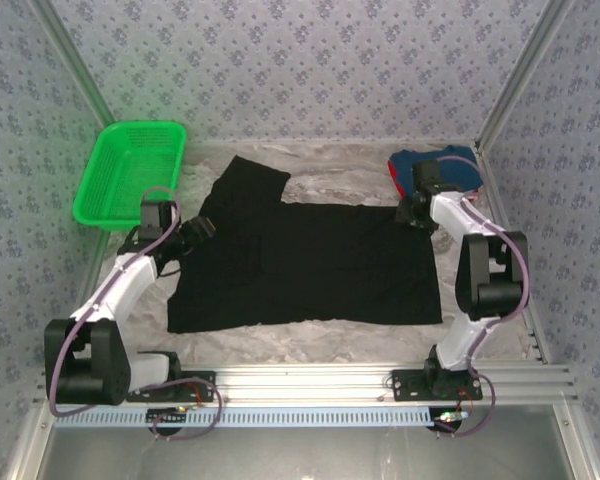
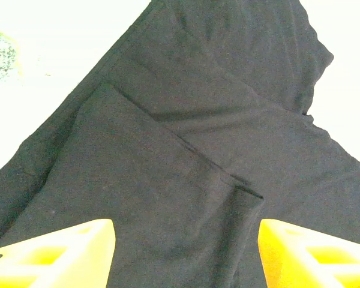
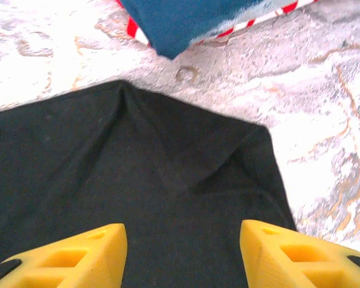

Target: Fold the inside-out t-shirt

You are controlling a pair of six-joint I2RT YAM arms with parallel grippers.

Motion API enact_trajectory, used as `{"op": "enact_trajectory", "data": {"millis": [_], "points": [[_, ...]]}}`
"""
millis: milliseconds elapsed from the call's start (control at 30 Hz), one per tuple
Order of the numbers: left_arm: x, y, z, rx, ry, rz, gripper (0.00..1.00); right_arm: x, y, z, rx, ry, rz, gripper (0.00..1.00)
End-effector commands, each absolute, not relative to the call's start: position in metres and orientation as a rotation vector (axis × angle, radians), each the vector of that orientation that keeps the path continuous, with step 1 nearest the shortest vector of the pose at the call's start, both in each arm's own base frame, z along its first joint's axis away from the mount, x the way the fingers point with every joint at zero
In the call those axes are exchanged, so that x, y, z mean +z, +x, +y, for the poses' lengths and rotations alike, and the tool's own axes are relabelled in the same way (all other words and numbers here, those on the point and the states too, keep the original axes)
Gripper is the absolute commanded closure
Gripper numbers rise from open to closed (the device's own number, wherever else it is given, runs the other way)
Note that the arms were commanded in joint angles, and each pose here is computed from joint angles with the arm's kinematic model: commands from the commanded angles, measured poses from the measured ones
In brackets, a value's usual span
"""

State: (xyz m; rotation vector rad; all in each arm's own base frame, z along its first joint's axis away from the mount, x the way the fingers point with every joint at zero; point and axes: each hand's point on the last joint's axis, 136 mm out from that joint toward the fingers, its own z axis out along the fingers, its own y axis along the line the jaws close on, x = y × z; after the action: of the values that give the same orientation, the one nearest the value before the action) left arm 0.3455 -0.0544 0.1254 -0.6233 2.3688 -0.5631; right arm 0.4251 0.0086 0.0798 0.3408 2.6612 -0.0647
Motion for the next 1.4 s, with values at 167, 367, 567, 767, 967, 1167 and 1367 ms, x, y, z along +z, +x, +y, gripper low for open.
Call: {"op": "enact_trajectory", "data": {"millis": [167, 367, 567, 767, 967, 1167, 1367], "points": [[0.134, 0.357, -0.062, -0.601, -0.571, 2.358, 0.36, 0.055, 0.444, 0.002, -0.339, 0.206, 2.766, 0.53], [0.132, 0.358, -0.062, -0.606, -0.571, 2.364, 0.36, 0.041, 0.442, 0.006, -0.394, 0.184, 2.799, 0.54], [0.13, 0.357, -0.063, -0.611, -0.569, 2.371, 0.36, 0.032, 0.445, 0.004, -0.48, 0.123, 2.818, 0.66], [0.128, 0.358, -0.063, -0.606, -0.57, 2.372, 0.36, 0.039, 0.453, -0.003, -0.555, 0.071, 2.796, 0.76], [0.127, 0.366, -0.063, -0.6, -0.571, 2.371, 0.36, 0.048, 0.461, -0.011, -0.62, 0.029, 2.776, 0.82], [0.127, 0.384, -0.064, -0.601, -0.576, 2.353, 0.35, 0.051, 0.467, -0.014, -0.624, 0.018, 2.771, 0.9], [0.125, 0.426, -0.079, -0.548, -0.48, 2.355, 0.35, 0.055, 0.471, -0.015, -0.632, 0.015, 2.76, 0.92]]}}
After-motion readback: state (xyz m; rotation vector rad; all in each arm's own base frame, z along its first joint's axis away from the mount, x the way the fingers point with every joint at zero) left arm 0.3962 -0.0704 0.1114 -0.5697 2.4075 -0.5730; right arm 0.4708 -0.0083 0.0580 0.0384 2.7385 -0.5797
